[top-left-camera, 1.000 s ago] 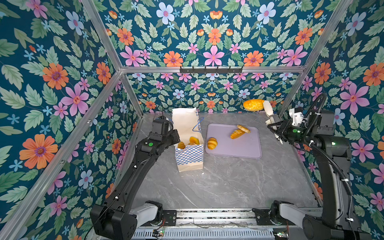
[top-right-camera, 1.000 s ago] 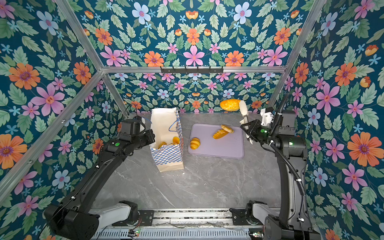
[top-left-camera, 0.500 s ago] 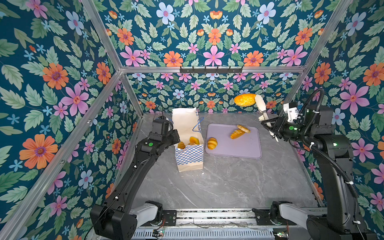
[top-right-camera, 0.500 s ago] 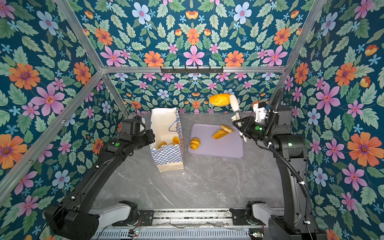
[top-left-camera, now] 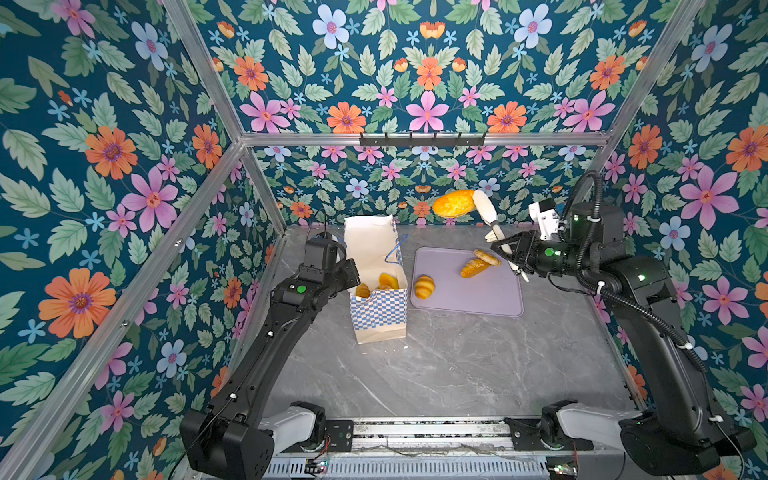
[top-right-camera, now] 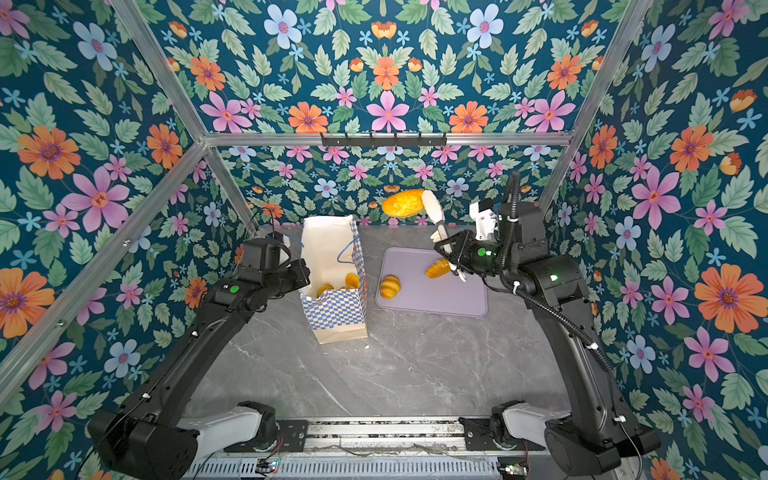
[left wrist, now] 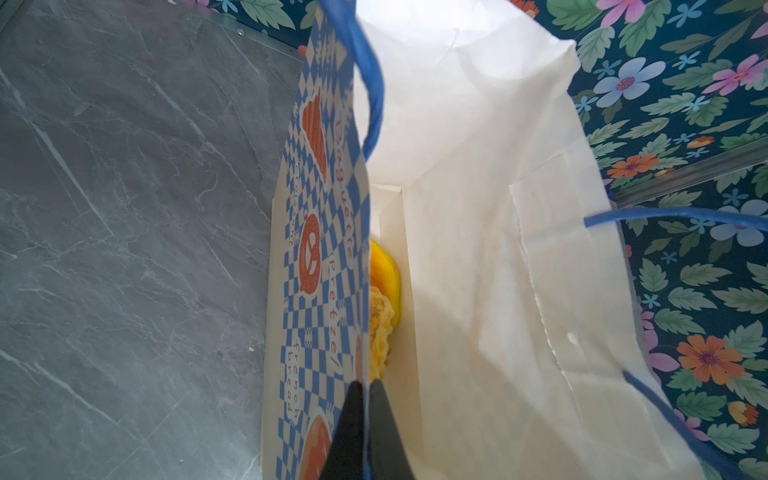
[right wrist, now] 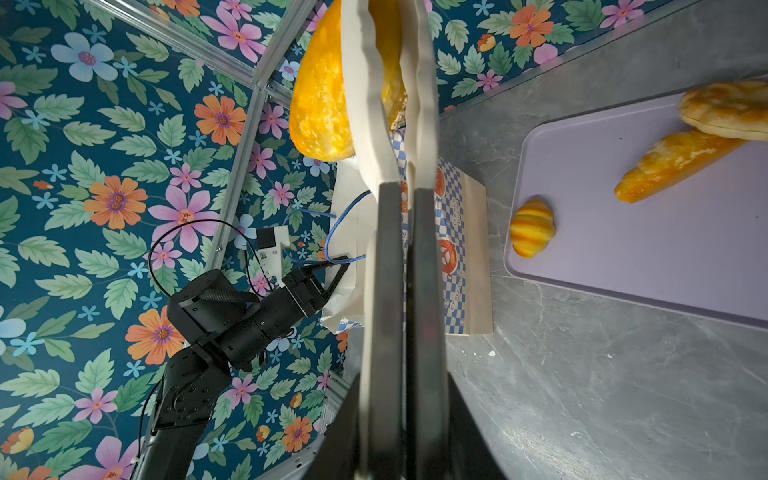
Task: Place the fake bread into the paper bag
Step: 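Lift the oval yellow bun with the tongs and carry it toward the bag, then lower the oval yellow bun into the bag and open the tongs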
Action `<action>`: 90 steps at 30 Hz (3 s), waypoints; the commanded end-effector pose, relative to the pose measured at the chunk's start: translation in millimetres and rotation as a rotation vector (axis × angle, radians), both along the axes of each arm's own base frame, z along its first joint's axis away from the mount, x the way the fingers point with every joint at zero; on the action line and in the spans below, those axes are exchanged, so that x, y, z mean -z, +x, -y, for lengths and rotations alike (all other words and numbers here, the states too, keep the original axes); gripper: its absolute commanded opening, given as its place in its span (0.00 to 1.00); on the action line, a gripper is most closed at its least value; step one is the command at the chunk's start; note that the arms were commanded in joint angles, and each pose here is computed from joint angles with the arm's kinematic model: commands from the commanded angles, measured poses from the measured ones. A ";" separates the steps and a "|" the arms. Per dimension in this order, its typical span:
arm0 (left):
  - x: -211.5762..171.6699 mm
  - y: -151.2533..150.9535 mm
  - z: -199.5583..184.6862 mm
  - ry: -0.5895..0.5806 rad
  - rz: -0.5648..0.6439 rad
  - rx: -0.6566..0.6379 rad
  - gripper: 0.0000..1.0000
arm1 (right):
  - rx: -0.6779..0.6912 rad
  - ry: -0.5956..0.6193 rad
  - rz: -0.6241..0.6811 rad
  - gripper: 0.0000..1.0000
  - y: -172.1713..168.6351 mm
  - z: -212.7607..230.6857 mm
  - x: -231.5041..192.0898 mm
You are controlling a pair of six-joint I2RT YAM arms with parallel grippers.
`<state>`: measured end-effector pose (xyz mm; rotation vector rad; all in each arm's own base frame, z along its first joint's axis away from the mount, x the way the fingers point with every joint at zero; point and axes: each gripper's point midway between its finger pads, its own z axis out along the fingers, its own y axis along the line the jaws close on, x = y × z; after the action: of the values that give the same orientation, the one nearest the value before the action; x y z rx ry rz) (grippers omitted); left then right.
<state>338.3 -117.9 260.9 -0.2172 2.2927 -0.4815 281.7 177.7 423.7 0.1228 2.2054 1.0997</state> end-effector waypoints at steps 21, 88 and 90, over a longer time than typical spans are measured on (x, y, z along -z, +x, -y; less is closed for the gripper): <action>-1.8 -1.9 -2.9 0.005 0.011 -0.009 0.05 | -0.181 -0.071 0.075 0.10 16.8 -99.6 -9.9; -2.9 -4.7 -5.0 0.011 0.014 -0.012 0.05 | -0.303 -0.328 -0.054 0.35 40.0 -164.7 68.6; -2.4 -4.6 -5.0 0.011 0.012 -0.012 0.05 | -0.297 -0.326 -0.041 0.35 40.0 -163.4 64.1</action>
<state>333.9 -114.8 262.1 -0.2208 2.2853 -0.4738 321.6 343.8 349.4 -0.3285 2.4985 0.8850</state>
